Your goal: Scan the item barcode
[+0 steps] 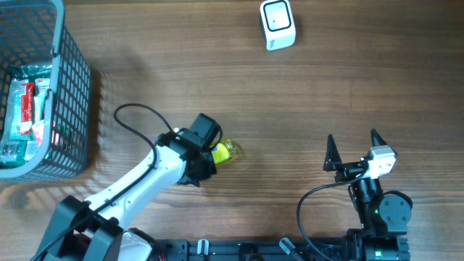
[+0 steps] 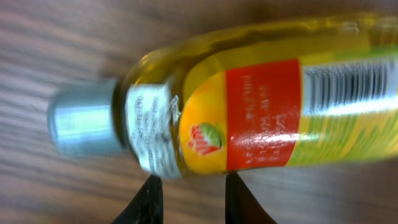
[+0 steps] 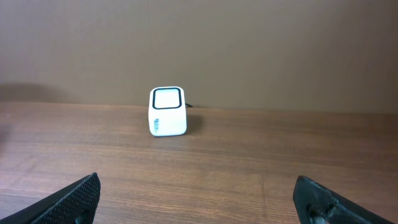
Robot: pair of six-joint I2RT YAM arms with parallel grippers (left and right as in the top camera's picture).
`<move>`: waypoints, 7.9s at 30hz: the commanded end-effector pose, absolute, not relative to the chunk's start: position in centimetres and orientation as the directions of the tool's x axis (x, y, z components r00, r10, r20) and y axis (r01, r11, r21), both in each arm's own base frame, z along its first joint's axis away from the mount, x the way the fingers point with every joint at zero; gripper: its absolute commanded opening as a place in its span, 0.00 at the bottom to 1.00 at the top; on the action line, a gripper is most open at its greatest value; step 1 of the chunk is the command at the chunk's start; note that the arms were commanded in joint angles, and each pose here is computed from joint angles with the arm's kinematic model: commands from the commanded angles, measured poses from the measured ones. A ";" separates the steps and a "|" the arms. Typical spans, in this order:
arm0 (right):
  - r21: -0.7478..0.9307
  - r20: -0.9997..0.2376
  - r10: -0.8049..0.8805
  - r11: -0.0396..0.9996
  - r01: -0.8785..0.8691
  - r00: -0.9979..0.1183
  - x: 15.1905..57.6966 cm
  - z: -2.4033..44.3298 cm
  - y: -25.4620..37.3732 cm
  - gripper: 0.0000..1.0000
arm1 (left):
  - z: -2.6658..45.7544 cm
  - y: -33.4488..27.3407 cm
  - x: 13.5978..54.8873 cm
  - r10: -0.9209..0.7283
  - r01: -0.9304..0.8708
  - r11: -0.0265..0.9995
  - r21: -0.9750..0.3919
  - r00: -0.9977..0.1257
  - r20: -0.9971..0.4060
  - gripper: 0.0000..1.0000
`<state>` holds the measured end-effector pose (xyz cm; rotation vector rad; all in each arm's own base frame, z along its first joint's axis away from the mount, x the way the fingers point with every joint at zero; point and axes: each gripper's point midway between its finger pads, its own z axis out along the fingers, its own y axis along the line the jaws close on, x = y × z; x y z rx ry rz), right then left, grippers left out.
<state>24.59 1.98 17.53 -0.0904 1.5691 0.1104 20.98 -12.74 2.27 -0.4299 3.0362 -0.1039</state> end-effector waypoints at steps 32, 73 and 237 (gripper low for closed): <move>0.002 -1.000 0.003 0.992 -0.125 0.007 24.6 17.7 1.9 1.00 | 1.0 -14.4 28.4 -0.499 -0.497 0.867 -0.045 -0.861 -0.094 0.93; 0.002 -1.000 0.003 0.992 -0.125 0.007 24.6 17.7 1.9 1.00 | 4.2 -11.6 33.9 -0.332 -0.319 0.943 -0.091 -0.895 -0.299 0.40; 0.002 -1.000 0.003 0.992 -0.125 0.007 24.6 17.7 1.9 1.00 | 26.4 25.7 34.4 -0.715 -0.689 0.681 -0.248 -0.553 -0.428 0.38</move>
